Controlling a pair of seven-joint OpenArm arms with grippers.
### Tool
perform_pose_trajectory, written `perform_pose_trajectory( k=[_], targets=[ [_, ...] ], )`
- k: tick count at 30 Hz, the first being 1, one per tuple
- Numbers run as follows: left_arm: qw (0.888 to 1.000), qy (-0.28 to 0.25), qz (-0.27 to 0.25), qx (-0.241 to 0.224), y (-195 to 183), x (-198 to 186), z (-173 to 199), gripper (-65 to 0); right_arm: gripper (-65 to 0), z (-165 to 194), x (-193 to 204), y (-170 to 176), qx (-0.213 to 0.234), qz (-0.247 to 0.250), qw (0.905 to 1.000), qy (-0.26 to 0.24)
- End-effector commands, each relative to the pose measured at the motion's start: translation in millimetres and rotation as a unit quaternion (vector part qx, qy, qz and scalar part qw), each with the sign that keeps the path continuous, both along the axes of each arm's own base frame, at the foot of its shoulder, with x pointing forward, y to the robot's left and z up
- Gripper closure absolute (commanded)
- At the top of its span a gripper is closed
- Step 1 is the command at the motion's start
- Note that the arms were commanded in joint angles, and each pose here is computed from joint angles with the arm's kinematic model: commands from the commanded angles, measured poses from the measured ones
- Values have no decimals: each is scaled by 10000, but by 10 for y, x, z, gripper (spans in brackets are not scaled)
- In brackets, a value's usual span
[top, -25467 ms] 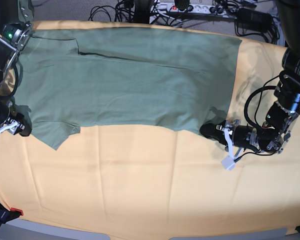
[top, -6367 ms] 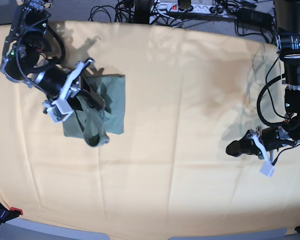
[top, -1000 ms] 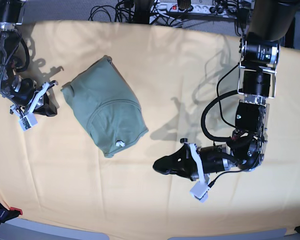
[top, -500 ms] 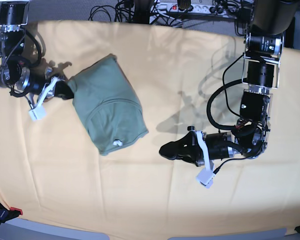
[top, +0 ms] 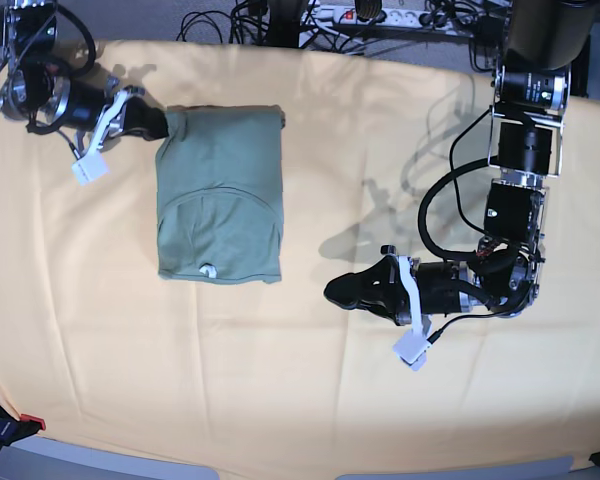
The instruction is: Fold the T-shirt properly
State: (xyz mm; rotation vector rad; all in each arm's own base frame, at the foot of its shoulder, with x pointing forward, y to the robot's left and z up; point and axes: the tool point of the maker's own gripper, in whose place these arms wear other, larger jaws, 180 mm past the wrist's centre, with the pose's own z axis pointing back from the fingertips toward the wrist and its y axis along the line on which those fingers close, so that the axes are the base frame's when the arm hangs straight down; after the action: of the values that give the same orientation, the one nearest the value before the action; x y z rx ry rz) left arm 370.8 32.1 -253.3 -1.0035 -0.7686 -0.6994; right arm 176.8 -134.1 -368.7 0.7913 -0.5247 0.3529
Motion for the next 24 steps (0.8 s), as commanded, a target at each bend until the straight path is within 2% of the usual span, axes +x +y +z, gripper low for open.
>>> perform_pose_trajectory(
  k=[1, 5, 9, 11, 12, 15, 17, 20, 24],
  targets=[
    [9992, -285, -11, -287, -16, 76, 264, 0, 0, 137, 46, 30, 90, 56, 9997, -229],
    [9989, -268, -37, -375, -22, 64, 292, 0, 0, 267, 130, -3, -106, 40, 9982, -592],
    [9983, -220, -81, -526, 14, 37, 351, 0, 0, 590, 398, -262, -346, -431, 9892, -1358],
    [9973, -149, -170, -697, 46, -7, 418, 0, 0, 751, 461, -408, -288, -691, 9849, -1562],
    [9970, -123, -208, -740, 61, -24, 438, 0, 0, 807, 468, -470, -226, -813, 9835, -1599],
    [9984, -69, -259, -495, 162, -52, 385, 0, 0, 997, 445, -580, 97, -982, 9813, -1651],
    [9989, -92, -194, -415, 252, -35, 395, 0, 0, 958, 370, -698, -144, -950, 9845, -1470],
    [9983, -116, 135, -547, 423, 41, 475, 0, 0, 854, 228, -872, -611, -882, 9878, -1127],
    [9973, -23, 577, -461, 754, 8, 442, 0, 0, 883, 139, -1062, -821, -1133, 9840, -1102]
  ],
)
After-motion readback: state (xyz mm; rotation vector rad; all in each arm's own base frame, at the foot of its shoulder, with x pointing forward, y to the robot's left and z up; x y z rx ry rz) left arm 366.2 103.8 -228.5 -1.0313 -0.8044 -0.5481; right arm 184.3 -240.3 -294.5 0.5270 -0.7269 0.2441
